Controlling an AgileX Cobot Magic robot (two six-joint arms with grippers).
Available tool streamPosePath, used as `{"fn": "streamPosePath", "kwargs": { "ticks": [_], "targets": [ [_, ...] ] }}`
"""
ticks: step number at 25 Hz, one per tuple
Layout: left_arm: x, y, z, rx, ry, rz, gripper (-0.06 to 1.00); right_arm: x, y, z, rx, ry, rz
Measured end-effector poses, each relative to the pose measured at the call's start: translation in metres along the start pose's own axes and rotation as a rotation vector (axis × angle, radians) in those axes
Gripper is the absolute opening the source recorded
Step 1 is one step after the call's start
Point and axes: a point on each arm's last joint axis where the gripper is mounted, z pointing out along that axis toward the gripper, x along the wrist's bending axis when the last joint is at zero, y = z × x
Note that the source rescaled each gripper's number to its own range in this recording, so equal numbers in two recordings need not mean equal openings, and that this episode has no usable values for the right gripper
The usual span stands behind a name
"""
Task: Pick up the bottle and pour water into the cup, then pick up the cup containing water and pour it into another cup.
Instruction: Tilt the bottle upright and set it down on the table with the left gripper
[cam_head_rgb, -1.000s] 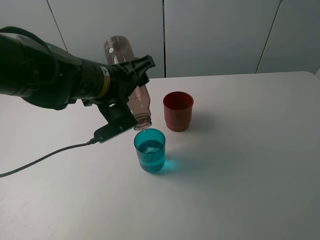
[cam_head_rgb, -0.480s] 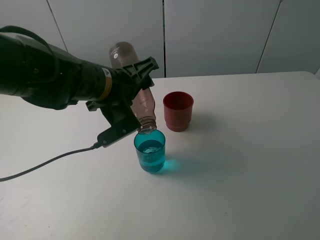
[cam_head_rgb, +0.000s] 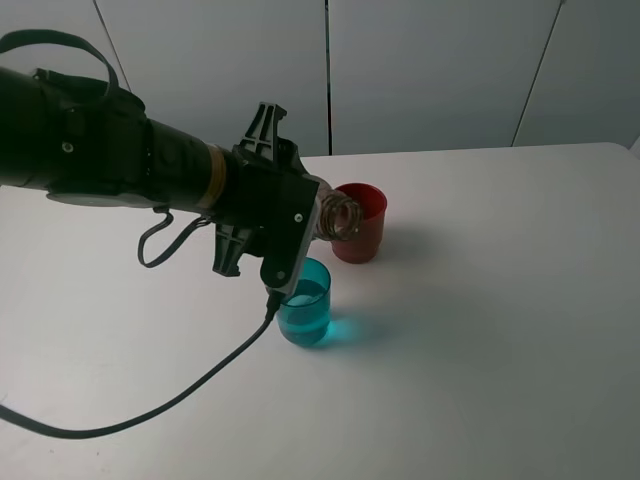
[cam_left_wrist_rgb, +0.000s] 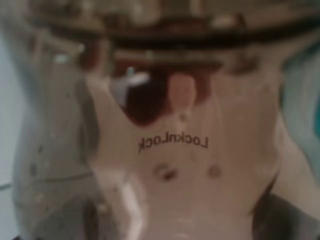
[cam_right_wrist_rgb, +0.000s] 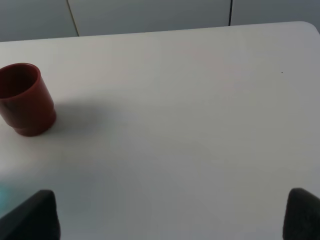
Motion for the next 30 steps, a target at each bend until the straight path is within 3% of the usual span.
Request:
{"fn": "streamPosePath", "kwargs": {
  "ticks": [5, 9, 12, 16, 19, 24, 30],
  "targets": [
    [0.013, -0.015, 0.000, -0.104, 0.063, -0.492, 0.01, 0.000, 0.000, 0.000, 0.000, 0.000, 0.000],
    [0.020, -0.046, -0.002, -0.132, 0.147, -0.792, 0.00, 0.000, 0.000, 0.000, 0.000, 0.000, 0.000],
    [0.022, -0.078, -0.006, -0.169, 0.266, -0.994, 0.00, 0.000, 0.000, 0.000, 0.000, 0.000, 0.000],
    [0.020, -0.126, -0.024, -0.281, 0.513, -1.139, 0.00, 0.000, 0.000, 0.000, 0.000, 0.000, 0.000],
    [0.019, -0.162, -0.039, -0.283, 0.633, -1.221, 0.00, 0.000, 0.000, 0.000, 0.000, 0.000, 0.000],
    [0.012, -0.209, -0.053, -0.287, 0.756, -1.334, 0.00, 0.000, 0.000, 0.000, 0.000, 0.000, 0.000],
    [-0.021, -0.255, -0.032, -0.258, 0.832, -1.481, 0.00, 0.000, 0.000, 0.000, 0.000, 0.000, 0.000]
  ]
}}
